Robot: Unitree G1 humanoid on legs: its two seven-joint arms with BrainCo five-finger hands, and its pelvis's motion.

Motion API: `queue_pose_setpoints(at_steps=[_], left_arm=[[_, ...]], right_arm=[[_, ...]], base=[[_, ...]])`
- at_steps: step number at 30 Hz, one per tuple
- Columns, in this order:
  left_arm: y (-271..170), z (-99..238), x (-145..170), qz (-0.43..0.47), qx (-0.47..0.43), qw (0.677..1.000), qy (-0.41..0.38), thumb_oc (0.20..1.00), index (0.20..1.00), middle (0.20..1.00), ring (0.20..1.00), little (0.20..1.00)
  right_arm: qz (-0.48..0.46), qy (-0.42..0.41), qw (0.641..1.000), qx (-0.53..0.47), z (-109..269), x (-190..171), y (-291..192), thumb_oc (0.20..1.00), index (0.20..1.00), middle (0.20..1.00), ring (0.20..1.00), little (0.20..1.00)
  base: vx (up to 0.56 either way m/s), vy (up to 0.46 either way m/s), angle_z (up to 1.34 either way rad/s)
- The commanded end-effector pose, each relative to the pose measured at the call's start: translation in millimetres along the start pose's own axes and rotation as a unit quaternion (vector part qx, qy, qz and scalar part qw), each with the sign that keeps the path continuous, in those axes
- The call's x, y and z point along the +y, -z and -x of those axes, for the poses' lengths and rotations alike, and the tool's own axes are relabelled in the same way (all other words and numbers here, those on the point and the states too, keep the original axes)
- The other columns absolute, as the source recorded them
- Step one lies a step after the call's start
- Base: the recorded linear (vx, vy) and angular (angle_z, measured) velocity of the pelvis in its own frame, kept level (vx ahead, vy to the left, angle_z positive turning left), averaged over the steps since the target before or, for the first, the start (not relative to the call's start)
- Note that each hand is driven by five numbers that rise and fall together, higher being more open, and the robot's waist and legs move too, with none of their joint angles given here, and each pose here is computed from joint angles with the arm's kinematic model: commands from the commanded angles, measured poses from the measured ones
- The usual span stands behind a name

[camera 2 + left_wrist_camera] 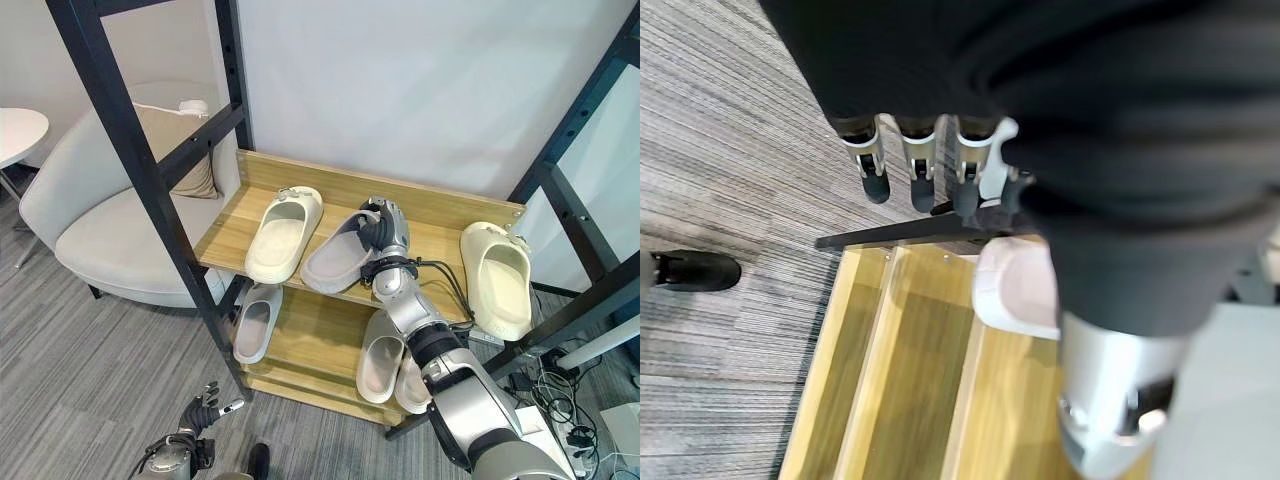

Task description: Arrange the slippers neatly on the shoe rack.

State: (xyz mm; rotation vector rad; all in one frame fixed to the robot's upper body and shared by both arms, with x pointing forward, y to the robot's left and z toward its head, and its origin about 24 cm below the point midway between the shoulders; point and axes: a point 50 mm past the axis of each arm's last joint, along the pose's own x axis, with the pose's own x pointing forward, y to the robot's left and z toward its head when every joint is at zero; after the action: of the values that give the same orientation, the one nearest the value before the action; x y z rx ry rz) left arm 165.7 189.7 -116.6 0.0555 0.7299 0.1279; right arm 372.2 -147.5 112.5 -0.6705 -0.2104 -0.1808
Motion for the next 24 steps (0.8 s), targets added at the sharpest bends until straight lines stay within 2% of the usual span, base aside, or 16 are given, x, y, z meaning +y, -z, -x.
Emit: queue_pose_setpoints(at_steps=[1,7,10,13,14,16,19,21,22,24], left_arm=[[-24,-10,-9,-0.007,-0.036,0.999,0.013,1.0,1.0,1.0,1.0,1.0],[-24,-10,-8,-0.008,-0.033,0.999,0.01,1.0,1.0,1.0,1.0,1.0],[-25,-10,-6,-0.008,-0.036,0.999,0.006,1.0,1.0,1.0,1.0,1.0],[-24,-9,-1,-0.01,-0.035,0.999,-0.014,1.0,1.0,1.0,1.0,1.0],[-24,-9,-1,-0.011,-0.035,0.999,-0.014,1.0,1.0,1.0,1.0,1.0],[-20,-8,3,-0.003,-0.03,0.999,-0.03,1.0,1.0,1.0,1.0,1.0],[-20,-7,6,0.0,-0.033,0.999,-0.035,1.0,1.0,1.0,1.0,1.0],[-20,-7,6,0.005,-0.034,0.999,-0.036,1.0,1.0,1.0,1.0,1.0],[-17,-7,8,0.007,-0.026,0.999,-0.037,1.0,1.0,1.0,1.0,1.0],[-16,-7,9,0.008,-0.021,0.999,-0.036,1.0,1.0,1.0,1.0,1.0]], right_arm=[[-0.009,-0.011,0.998,0.057,1,-5,21,0.2,0.2,0.2,0.2,0.2],[-0.053,0.007,0.998,0.022,10,-12,9,0.2,0.2,0.2,0.2,0.2],[-0.089,0.029,0.995,-0.031,17,-23,-9,0.2,0.2,0.2,0.2,0.2],[-0.19,0.083,0.958,-0.198,49,-56,-68,0.2,0.2,0.2,0.2,0.2],[-0.19,0.082,0.958,-0.197,50,-56,-68,0.2,0.2,0.2,0.2,0.2],[-0.268,0.062,0.913,-0.3,79,-66,-107,0.2,0.2,0.2,0.2,0.2],[-0.294,0.038,0.899,-0.323,86,-67,-115,0.2,0.2,0.2,0.2,0.2],[-0.386,-0.015,0.861,-0.332,94,-61,-125,0.2,0.2,0.2,0.2,0.2],[-0.499,-0.107,0.804,-0.306,102,-42,-130,0.2,0.2,0.2,0.2,0.2],[-0.56,-0.193,0.753,-0.287,110,-24,-139,0.2,0.2,0.2,0.2,0.2]], base=[[0.0,0.0,0.0],[0.0,0.0,0.0],[0.0,0.0,0.0],[0.0,-0.004,0.02],[-0.02,-0.012,-0.08],[-0.04,-0.012,-0.05],[-0.02,-0.004,-0.03],[-0.03,-0.007,-0.01],[-0.05,-0.014,-0.02],[-0.02,-0.009,-0.01]])
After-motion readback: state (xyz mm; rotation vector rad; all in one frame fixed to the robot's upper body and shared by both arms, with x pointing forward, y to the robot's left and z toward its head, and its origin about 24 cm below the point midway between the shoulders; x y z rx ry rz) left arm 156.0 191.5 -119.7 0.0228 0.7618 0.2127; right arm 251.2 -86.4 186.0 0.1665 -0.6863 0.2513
